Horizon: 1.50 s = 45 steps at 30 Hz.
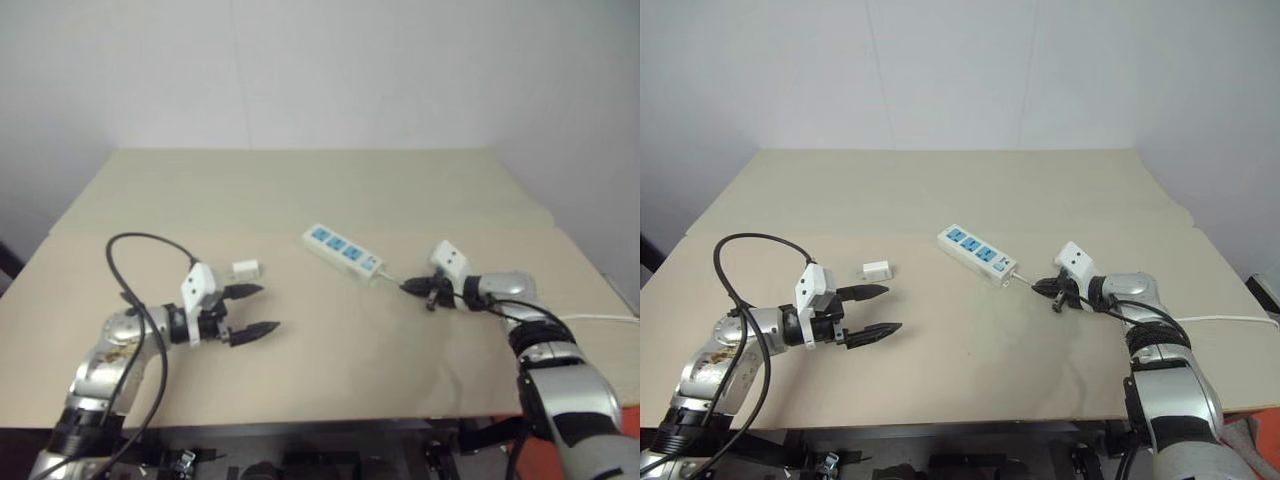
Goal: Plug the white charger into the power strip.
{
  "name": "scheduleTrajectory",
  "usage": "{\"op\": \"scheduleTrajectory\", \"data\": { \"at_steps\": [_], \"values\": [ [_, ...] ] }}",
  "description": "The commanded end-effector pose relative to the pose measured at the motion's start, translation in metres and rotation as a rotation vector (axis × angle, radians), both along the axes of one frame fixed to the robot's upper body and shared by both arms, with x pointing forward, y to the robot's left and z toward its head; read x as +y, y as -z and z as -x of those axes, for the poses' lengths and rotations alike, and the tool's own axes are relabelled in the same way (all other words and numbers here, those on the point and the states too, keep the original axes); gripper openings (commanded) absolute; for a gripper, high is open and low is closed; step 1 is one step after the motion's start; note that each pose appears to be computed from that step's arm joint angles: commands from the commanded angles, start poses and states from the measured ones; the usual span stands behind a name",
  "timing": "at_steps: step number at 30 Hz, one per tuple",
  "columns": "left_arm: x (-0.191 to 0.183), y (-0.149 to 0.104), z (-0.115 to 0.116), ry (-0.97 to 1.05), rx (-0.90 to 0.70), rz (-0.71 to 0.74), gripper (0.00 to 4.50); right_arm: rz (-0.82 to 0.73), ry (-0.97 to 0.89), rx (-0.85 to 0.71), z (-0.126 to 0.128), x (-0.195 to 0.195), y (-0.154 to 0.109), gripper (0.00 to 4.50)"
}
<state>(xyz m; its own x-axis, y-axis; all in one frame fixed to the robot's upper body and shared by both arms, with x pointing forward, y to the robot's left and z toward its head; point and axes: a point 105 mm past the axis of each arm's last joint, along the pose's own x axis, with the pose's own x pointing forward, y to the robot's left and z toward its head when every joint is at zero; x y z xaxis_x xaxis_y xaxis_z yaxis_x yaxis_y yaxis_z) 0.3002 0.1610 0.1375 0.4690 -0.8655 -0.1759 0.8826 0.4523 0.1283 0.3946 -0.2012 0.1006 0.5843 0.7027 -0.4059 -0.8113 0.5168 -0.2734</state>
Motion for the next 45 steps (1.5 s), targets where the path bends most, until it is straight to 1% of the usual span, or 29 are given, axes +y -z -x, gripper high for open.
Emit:
{"op": "scheduleTrajectory", "data": {
  "at_steps": [1, 4, 6, 9, 11, 13, 14, 19, 24, 26, 28, 30, 32, 36, 45],
  "values": [
    [0.0, -0.014, 0.002, 0.019, -0.057, 0.007, 4.5, -0.034, -0.065, -0.038, 0.019, -0.005, -0.008, 0.05],
    [0.002, -0.013, 0.003, 0.016, -0.052, -0.001, 4.5, -0.038, -0.104, -0.052, 0.05, -0.007, -0.002, 0.05],
    [0.002, -0.012, 0.003, 0.016, -0.048, -0.004, 4.5, -0.039, -0.103, -0.053, 0.065, -0.005, 0.002, 0.05],
    [0.001, -0.01, 0.003, 0.021, -0.04, -0.007, 4.5, -0.034, -0.072, -0.063, 0.075, -0.002, 0.008, 0.05],
    [-0.001, -0.009, 0.002, 0.028, -0.036, -0.008, 4.5, -0.045, -0.048, -0.058, 0.077, 0.0, 0.011, 0.05],
    [-0.003, -0.01, 0.001, 0.038, -0.037, -0.01, 4.5, -0.037, -0.036, -0.084, 0.076, 0.002, 0.012, 0.7],
    [-0.004, -0.01, 0.001, 0.041, -0.039, -0.011, 4.5, -0.042, -0.018, -0.087, 0.074, 0.002, 0.013, 0.94],
    [-0.002, -0.013, -0.002, 0.045, -0.044, -0.015, 4.5, -0.097, 0.02, -0.126, 0.075, 0.004, 0.004, 2.67],
    [-0.001, -0.013, -0.001, 0.04, -0.047, -0.012, 4.5, -0.223, 0.101, -0.178, 0.079, 0.003, -0.01, 4.48],
    [-0.001, -0.013, 0.0, 0.042, -0.046, -0.011, 4.5, -0.295, 0.129, -0.175, 0.083, 0.005, -0.015, 4.48],
    [-0.001, -0.013, 0.001, 0.043, -0.045, -0.012, 4.5, -0.326, 0.149, -0.172, 0.086, 0.007, -0.016, 4.48],
    [-0.001, -0.012, 0.002, 0.052, -0.033, -0.01, 4.5, -0.367, 0.168, -0.151, 0.09, 0.013, -0.013, 4.48],
    [0.0, -0.011, 0.003, 0.057, -0.03, -0.014, 4.5, -0.39, 0.214, -0.147, 0.088, 0.019, -0.008, 4.48],
    [0.0, -0.012, -0.001, 0.053, -0.036, -0.024, 4.5, -0.424, 0.212, -0.128, 0.087, 0.034, -0.002, 4.48],
    [0.0, -0.008, 0.001, 0.056, -0.039, -0.039, 4.5, -0.422, 0.176, -0.125, 0.08, 0.049, 0.0, 4.48]
  ]
}}
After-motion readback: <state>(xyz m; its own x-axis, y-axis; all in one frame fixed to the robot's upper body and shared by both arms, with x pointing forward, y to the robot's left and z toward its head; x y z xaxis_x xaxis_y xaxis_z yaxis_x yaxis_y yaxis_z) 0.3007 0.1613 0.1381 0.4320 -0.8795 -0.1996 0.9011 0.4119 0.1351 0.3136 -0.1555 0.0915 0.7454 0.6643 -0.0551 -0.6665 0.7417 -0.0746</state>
